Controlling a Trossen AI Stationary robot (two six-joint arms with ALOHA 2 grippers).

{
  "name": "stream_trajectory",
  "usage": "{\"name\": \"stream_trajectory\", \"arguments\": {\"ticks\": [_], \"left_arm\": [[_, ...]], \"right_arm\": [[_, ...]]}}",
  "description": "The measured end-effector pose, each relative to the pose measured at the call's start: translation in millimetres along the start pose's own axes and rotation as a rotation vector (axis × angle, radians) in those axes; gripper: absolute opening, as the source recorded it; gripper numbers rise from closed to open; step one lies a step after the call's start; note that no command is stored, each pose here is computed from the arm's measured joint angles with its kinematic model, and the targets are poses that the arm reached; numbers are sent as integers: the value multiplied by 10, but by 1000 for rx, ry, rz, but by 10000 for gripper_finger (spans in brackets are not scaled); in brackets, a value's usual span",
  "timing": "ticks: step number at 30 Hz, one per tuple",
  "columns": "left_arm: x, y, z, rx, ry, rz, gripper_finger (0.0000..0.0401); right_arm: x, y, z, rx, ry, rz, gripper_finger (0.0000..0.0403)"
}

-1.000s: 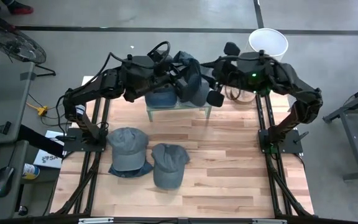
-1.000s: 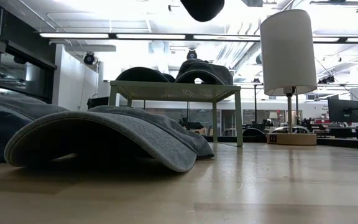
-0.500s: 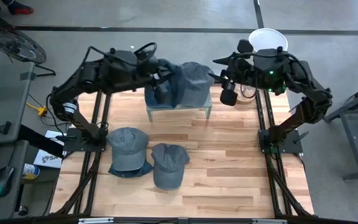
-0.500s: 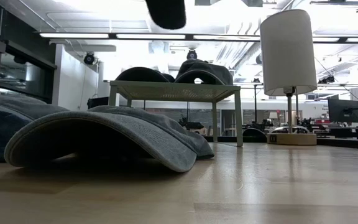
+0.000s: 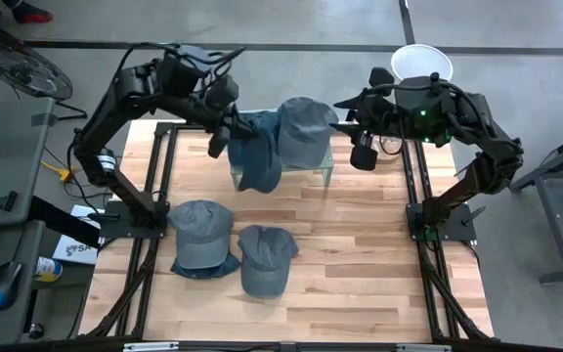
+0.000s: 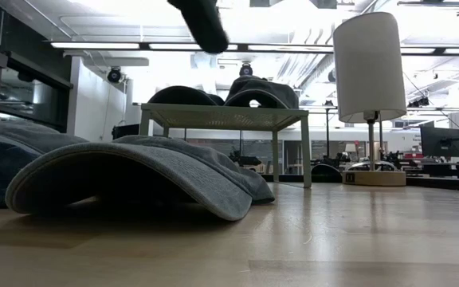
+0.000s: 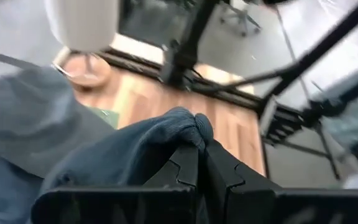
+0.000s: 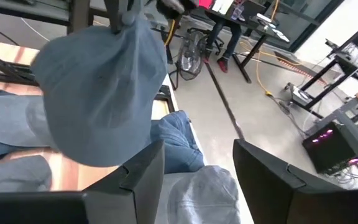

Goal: Pick & Place hat
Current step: Stack the right blue cap on the blue cap on the shelf

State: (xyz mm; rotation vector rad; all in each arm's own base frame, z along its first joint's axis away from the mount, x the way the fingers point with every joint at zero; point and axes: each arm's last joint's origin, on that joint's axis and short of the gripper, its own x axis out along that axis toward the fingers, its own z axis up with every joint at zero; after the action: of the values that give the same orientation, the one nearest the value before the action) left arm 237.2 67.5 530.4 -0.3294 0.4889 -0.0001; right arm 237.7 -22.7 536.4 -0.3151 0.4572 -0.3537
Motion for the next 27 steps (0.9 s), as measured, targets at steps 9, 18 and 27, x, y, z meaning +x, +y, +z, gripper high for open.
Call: {"name": "stream_trajectory", "arguments": {"ticks": [9, 18, 27], "left_arm": [[-5, 166, -150, -35, 189, -167, 0], [85, 91, -168, 12, 225, -353, 0], [203, -13, -195, 46, 263, -418, 0]], "right_arm": [[41, -61, -20, 32, 5, 14, 177], [391, 30, -14, -11, -15, 278, 177], [828, 215, 13, -58, -53, 464, 177]]}}
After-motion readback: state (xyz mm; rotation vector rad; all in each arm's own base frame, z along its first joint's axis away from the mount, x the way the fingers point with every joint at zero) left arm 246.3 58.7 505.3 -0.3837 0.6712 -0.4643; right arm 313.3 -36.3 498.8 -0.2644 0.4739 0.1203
